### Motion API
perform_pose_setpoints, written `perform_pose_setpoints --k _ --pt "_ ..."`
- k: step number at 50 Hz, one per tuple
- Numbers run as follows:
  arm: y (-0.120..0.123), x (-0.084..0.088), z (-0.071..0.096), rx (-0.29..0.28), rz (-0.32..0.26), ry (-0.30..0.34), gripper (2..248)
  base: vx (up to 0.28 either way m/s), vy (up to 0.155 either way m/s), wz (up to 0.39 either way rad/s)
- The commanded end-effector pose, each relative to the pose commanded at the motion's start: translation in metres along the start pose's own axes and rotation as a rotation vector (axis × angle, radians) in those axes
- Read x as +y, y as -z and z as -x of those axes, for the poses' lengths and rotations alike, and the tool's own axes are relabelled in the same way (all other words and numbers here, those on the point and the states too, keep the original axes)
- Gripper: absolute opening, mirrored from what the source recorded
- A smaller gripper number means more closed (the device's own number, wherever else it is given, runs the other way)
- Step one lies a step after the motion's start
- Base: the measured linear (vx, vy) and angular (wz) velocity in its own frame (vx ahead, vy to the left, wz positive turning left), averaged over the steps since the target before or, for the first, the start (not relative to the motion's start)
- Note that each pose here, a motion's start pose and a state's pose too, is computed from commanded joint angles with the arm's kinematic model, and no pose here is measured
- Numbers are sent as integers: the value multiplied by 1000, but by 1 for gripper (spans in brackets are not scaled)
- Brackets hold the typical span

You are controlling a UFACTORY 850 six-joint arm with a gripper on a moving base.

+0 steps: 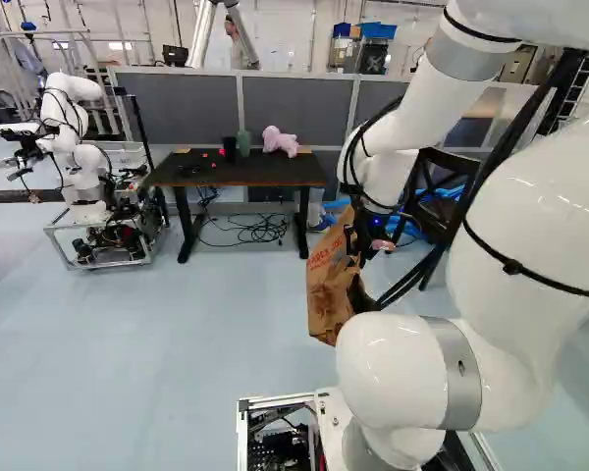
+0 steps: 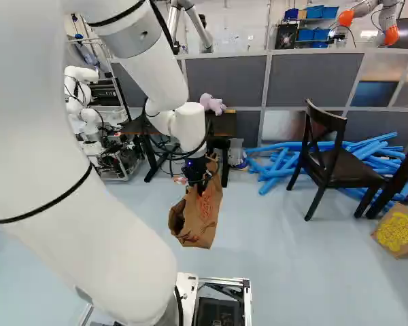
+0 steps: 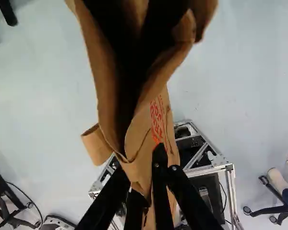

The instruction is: Pick up the bag on the ground and place it on the table

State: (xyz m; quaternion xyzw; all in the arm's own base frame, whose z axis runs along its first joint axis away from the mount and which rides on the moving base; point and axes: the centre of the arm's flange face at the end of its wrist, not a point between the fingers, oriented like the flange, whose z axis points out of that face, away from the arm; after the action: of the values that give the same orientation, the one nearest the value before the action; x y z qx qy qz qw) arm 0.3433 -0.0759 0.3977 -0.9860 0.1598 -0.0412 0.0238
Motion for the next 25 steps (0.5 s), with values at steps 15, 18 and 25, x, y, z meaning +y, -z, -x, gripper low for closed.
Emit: perform_pose_setpoints --k 15,18,25 --pt "22 0 -3 6 -5 -3 21 0 0 0" --pt "26 0 -4 7 -6 -4 21 0 0 0" --pt "37 0 -5 9 -8 -4 21 0 0 0"
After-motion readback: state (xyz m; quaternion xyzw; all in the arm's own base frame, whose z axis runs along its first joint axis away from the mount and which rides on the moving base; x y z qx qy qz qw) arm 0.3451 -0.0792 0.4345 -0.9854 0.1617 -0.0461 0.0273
